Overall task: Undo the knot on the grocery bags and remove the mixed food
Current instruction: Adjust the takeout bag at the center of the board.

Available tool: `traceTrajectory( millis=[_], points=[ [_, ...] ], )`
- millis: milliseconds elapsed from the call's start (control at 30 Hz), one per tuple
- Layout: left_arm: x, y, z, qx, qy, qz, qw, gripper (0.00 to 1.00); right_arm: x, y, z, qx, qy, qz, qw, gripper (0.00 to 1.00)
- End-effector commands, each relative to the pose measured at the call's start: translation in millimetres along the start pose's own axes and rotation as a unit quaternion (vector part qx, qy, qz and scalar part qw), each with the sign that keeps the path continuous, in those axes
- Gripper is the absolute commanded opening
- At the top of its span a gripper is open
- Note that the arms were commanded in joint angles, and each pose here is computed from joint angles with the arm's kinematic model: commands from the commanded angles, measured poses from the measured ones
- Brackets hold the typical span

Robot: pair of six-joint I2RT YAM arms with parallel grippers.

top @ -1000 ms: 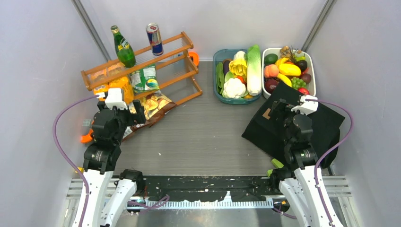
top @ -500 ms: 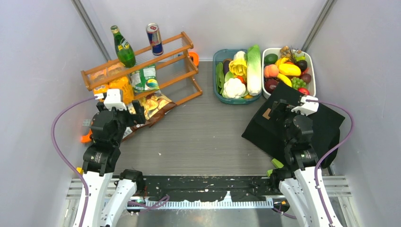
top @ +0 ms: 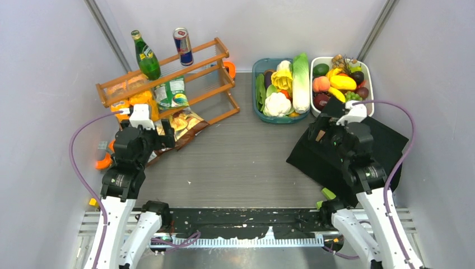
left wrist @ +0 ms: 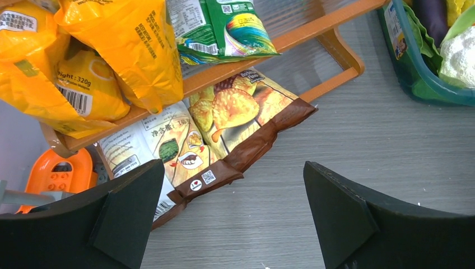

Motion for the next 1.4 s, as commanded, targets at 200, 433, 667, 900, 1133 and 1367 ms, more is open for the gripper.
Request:
traceTrajectory(
  millis=[200,433,667,900,1133,1367],
  points=[
    [2.1,-0.5,-1.1,0.013,-0.008,0.005,1.000,1.00,-5.8,49.4,15.4,0.097,0.082,-0.087,0.988,0.95],
    [4.2,-1.1,-0.3,0.020,-0.009,0.006,1.000,0.99,8.6,63.3,29.4,0.115,0.111,-0.122,0.980,0.98],
    [5.5,-1.7,1.2,0.023,-0.005,0.005,1.000,1.00,32.4,67.4,44.9,0.132,0.121,-0.141,0.974,0.81],
    [7.4,-1.8,4.1,0.023,0.003,0.007,1.000,1.00,39.9,76.9,47.9,0.103,0.116,-0.141,0.978,0.37],
    [7.5,-2.1,5.6,0.023,0.004,0.006,1.000,1.00,51.1,104.8,44.0,0.014,0.121,-0.115,0.986,0.05],
    [7.5,-2.0,5.4,0.023,0.005,0.006,1.000,0.99,61.7,159.2,34.0,-0.096,0.114,-0.087,0.985,0.05]
  ],
)
Point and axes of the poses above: each gripper's point midway between its finger pads, its own z axis out along the fingers, its own y axis along the line the jaws close on, x = y × z, the point moved 10 cm from there along -z, back along the fingers, and after that the axes turned 4 degrees about -z, right-handed, at the moved point
